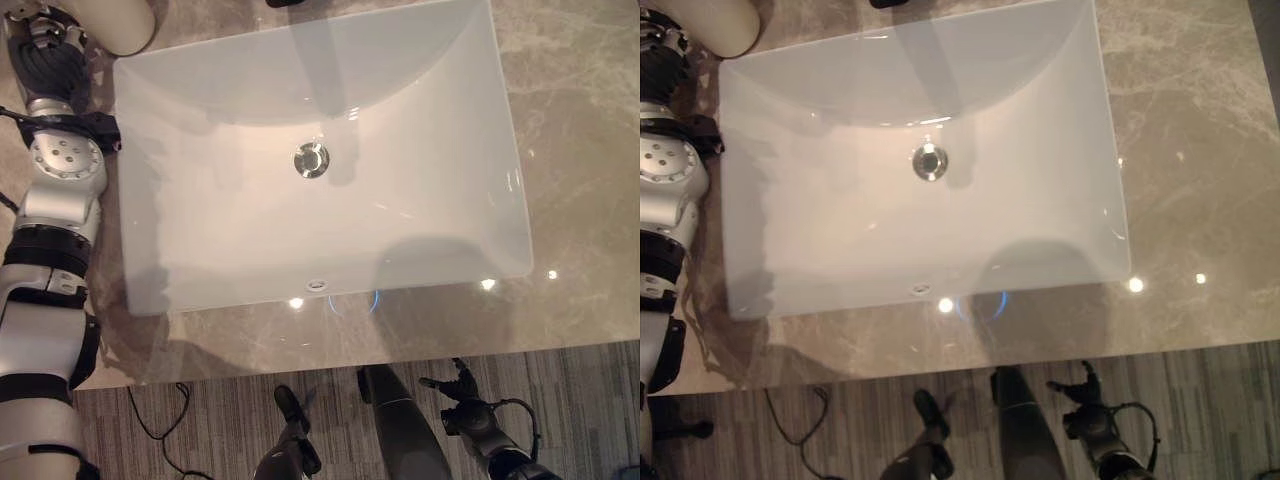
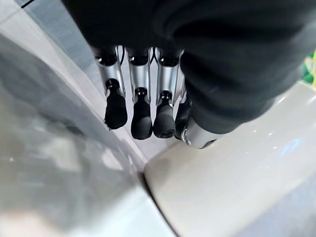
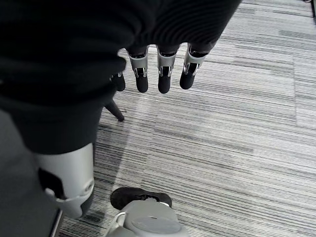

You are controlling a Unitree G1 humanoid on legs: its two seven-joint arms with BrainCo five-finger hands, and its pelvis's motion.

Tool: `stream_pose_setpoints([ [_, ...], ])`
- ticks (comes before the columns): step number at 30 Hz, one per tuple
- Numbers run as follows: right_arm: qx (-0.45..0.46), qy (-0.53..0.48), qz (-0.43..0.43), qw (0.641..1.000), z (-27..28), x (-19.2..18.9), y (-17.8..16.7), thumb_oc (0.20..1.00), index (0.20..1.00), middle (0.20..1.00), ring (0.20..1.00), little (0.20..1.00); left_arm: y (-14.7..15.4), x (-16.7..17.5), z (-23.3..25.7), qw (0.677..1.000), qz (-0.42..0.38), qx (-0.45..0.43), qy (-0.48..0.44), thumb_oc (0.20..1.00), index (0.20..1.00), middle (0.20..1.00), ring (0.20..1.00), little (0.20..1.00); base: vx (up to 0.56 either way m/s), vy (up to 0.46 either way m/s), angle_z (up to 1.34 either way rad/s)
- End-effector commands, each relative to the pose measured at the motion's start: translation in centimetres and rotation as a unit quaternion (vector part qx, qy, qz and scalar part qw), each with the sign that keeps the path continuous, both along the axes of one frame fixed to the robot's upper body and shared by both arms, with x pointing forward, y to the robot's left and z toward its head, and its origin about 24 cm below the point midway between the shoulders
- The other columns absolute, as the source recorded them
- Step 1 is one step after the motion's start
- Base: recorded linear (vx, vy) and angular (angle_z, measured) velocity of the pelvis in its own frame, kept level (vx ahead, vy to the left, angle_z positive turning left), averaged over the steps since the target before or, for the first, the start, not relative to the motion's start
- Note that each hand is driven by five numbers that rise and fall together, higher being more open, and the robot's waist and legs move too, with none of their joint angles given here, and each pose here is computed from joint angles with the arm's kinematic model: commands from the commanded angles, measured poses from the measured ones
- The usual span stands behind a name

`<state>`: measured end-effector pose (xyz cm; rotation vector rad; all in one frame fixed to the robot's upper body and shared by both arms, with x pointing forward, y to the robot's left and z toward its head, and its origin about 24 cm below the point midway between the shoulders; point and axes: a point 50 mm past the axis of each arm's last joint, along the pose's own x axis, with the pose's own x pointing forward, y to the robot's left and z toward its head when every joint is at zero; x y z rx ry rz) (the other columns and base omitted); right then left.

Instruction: Put brush and paste in cup on sink, flatten towel.

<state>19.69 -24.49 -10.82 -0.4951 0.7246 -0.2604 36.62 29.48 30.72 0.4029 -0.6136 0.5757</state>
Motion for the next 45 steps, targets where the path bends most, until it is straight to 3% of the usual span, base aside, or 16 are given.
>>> stream_pose_setpoints([
  [1, -0.002, -0.006, -0.020, 1.000, 0.1, -0.1, -0.4, 1.000, 1.000, 1.000, 1.000, 1.000, -0.5, 0.1, -0.1, 1.000, -0.004, 0.011, -0.007, 0.200, 0.200, 0.200, 0.200, 0.200, 0.00, 0.000, 0.00],
  [6, -0.005, 0.007, -0.021, 1.000, -0.3, -0.7, -0.5, 1.000, 1.000, 1.000, 1.000, 1.000, -0.4, 0.2, 0.5, 1.000, 0.008, 0.010, -0.012, 0.200, 0.200, 0.200, 0.200, 0.200, -0.01, -0.008, -0.03],
  [14, -0.006, 0.006, -0.031, 0.999, -0.3, -0.8, -0.9, 1.000, 1.000, 1.000, 1.000, 1.000, -3.2, 1.0, 1.5, 0.999, -0.027, 0.034, -0.023, 0.200, 0.200, 0.200, 0.200, 0.200, 0.00, -0.007, -0.01],
  [23, -0.011, -0.008, -0.042, 0.999, 0.1, -0.4, -1.3, 1.000, 1.000, 1.000, 1.000, 1.000, -2.6, 1.4, 0.0, 0.999, 0.005, 0.035, 0.009, 0.200, 0.200, 0.200, 0.200, 0.200, 0.00, 0.000, 0.00],
  [24, -0.014, -0.005, -0.041, 0.999, 0.1, -0.4, -1.3, 1.000, 1.000, 1.000, 1.000, 1.000, -2.3, 1.6, -0.4, 0.999, 0.016, 0.033, 0.020, 0.460, 0.460, 0.460, 0.460, 0.460, -0.01, -0.004, -0.04],
  [25, -0.014, -0.005, -0.041, 0.999, 0.1, -0.4, -1.3, 1.000, 1.000, 1.000, 1.000, 1.000, -2.3, 1.6, -0.4, 0.999, 0.016, 0.033, 0.020, 1.000, 1.000, 1.000, 1.000, 1.000, -0.02, -0.008, -0.06],
  [28, -0.025, 0.021, -0.040, 0.999, -0.3, -0.6, -1.5, 1.000, 1.000, 1.000, 1.000, 1.000, 0.0, 1.7, -2.4, 0.991, 0.099, 0.032, 0.079, 1.000, 1.000, 1.000, 1.000, 1.000, -0.02, -0.008, -0.07],
  [34, -0.050, 0.074, -0.052, 0.995, -0.3, -1.5, -3.8, 1.000, 1.000, 1.000, 1.000, 1.000, 2.2, -0.4, -8.0, 0.992, 0.080, -0.048, 0.081, 1.000, 1.000, 1.000, 1.000, 1.000, 0.04, 0.078, -0.11],
  [35, -0.051, 0.095, -0.058, 0.993, -0.6, -2.7, -4.7, 1.000, 1.000, 1.000, 1.000, 1.000, 3.1, -2.8, -9.9, 0.994, 0.076, -0.051, 0.062, 1.000, 1.000, 1.000, 1.000, 1.000, 0.00, 0.190, 0.05],
  [37, -0.052, 0.096, -0.057, 0.992, -0.6, -2.8, -4.7, 1.000, 1.000, 1.000, 1.000, 1.000, 3.2, -2.9, -10.1, 0.994, 0.078, -0.052, 0.064, 1.000, 1.000, 1.000, 1.000, 1.000, -0.03, 0.135, 0.13],
  [42, -0.034, 0.162, -0.062, 0.984, -2.2, -6.5, -4.9, 1.000, 1.000, 1.000, 1.000, 1.000, 5.5, -9.7, -13.6, 0.988, 0.125, 0.021, 0.085, 1.000, 1.000, 1.000, 1.000, 1.000, -0.13, 0.186, 0.21],
  [45, -0.028, 0.170, -0.062, 0.983, -2.5, -7.0, -4.6, 1.000, 1.000, 1.000, 1.000, 1.000, 6.1, -11.8, -14.2, 0.985, 0.138, 0.044, 0.096, 1.000, 1.000, 1.000, 1.000, 1.000, -0.24, 0.188, 0.17],
])
